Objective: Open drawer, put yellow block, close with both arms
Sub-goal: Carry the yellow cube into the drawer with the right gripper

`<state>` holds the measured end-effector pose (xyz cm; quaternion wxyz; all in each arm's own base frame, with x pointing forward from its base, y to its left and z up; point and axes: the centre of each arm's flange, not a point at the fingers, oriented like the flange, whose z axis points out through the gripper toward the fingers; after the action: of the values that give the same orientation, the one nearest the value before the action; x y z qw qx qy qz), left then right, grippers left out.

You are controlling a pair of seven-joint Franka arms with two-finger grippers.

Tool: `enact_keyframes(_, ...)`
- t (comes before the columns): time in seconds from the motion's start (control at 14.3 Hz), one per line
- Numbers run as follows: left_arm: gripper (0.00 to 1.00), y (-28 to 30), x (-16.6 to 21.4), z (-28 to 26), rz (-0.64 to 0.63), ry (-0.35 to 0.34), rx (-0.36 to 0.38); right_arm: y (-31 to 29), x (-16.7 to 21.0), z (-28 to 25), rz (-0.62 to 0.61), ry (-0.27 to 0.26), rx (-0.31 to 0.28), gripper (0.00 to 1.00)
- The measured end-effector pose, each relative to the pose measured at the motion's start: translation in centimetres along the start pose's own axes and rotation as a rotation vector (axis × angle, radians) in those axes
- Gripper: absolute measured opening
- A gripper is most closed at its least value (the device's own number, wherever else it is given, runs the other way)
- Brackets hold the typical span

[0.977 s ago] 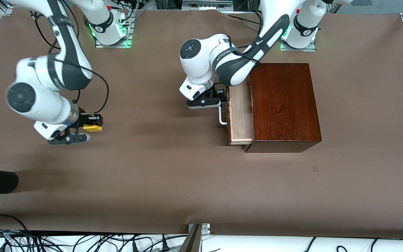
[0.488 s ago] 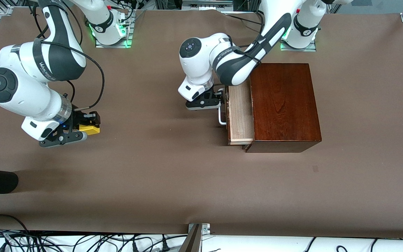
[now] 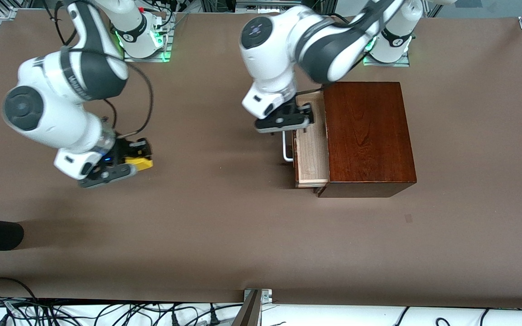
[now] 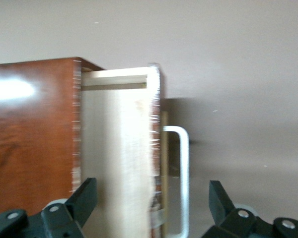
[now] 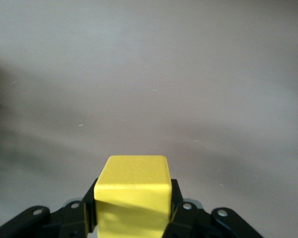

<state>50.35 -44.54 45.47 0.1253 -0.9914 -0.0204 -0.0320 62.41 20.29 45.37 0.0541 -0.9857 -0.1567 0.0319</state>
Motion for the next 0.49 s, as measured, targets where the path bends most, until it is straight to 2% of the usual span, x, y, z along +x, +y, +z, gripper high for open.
enact_keyframes(0.21,1.00,-10.0,4.3,-3.5,-0.008,-0.094,-0.078,-8.2,-0.4,0.6,-0.149,-0.005,0.028,0.56)
enact_keyframes(0.49,1.00,-24.4,8.9,-5.1,0.012,-0.143,-0.170,-23.1,-2.5,2.8,-0.411,0.065,-0.010,0.56)
